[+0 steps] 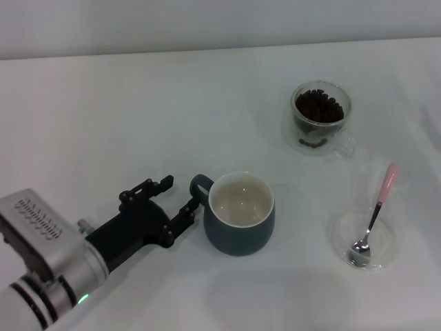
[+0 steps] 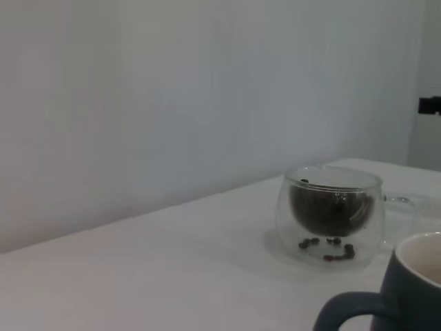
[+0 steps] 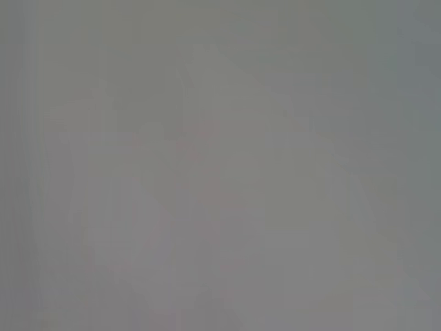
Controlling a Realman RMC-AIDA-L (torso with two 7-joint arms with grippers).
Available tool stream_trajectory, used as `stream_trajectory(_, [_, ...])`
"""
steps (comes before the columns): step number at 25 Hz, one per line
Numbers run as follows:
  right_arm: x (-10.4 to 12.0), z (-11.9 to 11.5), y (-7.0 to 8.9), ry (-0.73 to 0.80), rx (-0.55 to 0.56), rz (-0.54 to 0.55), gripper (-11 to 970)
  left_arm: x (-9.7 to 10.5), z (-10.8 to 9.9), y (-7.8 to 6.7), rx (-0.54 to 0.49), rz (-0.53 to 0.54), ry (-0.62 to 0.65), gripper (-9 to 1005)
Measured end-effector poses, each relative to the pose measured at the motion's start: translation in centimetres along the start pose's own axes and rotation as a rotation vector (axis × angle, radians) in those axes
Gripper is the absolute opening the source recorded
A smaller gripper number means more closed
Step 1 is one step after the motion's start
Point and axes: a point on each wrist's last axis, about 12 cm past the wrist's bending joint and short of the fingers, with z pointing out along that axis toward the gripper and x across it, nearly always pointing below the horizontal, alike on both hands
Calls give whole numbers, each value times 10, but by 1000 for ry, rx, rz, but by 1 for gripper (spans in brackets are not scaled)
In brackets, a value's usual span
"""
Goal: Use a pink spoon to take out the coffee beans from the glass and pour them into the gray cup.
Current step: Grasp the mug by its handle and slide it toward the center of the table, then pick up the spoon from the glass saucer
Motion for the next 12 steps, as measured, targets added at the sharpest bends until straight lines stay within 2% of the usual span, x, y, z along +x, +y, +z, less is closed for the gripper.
stream_trajectory(5, [-1, -3, -9, 21, -3, 13, 782, 6, -12, -4, -16, -23, -19, 589])
stream_trajectory(12, [-13, -6, -43, 146, -23, 147, 779, 11, -31, 4, -110, -64, -62, 588])
